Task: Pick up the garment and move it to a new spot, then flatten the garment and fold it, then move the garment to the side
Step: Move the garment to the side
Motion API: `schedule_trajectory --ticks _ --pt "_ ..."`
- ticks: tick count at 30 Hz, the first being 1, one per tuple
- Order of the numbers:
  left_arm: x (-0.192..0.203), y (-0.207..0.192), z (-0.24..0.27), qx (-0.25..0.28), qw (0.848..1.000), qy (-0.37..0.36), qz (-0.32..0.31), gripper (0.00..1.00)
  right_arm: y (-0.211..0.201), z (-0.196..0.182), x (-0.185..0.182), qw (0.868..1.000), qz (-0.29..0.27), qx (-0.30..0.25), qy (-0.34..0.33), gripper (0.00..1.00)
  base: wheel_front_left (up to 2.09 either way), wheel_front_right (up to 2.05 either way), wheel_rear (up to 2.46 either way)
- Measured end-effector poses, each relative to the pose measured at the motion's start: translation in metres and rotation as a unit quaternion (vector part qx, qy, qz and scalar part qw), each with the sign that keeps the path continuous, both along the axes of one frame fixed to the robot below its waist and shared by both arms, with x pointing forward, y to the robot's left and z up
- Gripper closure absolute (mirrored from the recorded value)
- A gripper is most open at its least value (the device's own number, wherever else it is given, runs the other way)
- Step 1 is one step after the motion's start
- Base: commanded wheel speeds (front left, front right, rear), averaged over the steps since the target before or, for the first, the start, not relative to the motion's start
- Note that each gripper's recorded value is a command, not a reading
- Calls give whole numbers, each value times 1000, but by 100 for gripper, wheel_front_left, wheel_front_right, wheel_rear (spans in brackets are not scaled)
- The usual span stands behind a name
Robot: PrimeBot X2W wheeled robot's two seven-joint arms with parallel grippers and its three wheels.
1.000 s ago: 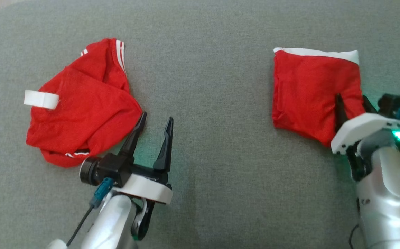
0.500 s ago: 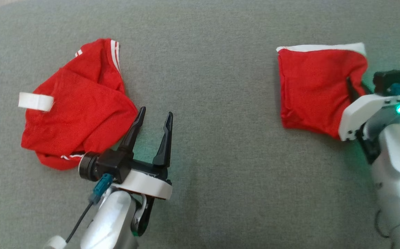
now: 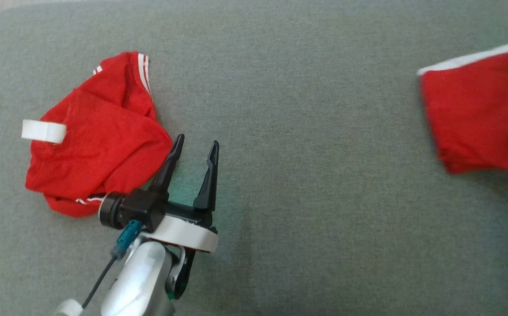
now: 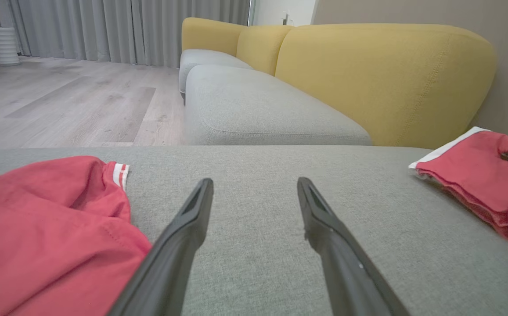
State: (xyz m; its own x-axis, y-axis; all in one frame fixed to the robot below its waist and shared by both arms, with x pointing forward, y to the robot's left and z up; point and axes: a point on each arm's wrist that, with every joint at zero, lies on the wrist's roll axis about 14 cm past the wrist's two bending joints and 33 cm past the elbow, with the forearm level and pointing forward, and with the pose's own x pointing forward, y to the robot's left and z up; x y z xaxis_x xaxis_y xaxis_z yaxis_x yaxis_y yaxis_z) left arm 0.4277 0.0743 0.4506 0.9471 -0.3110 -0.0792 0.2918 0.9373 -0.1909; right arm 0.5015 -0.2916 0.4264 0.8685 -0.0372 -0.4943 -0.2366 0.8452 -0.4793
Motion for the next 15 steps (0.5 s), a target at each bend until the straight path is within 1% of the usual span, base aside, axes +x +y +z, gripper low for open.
schedule_trajectory --ticks 3,7,15 --pt "1 4 -3 0 1000 4 5 0 -30 -5 -5 999 -20 -30 19 100 0 0 0" --pt "3 7 -8 1 1000 8 9 0 -59 -4 -6 997 -49 -51 25 100 0 0 0" --pt "9 11 -9 1 1000 7 14 0 -83 -6 -6 994 -83 -65 28 100 0 0 0"
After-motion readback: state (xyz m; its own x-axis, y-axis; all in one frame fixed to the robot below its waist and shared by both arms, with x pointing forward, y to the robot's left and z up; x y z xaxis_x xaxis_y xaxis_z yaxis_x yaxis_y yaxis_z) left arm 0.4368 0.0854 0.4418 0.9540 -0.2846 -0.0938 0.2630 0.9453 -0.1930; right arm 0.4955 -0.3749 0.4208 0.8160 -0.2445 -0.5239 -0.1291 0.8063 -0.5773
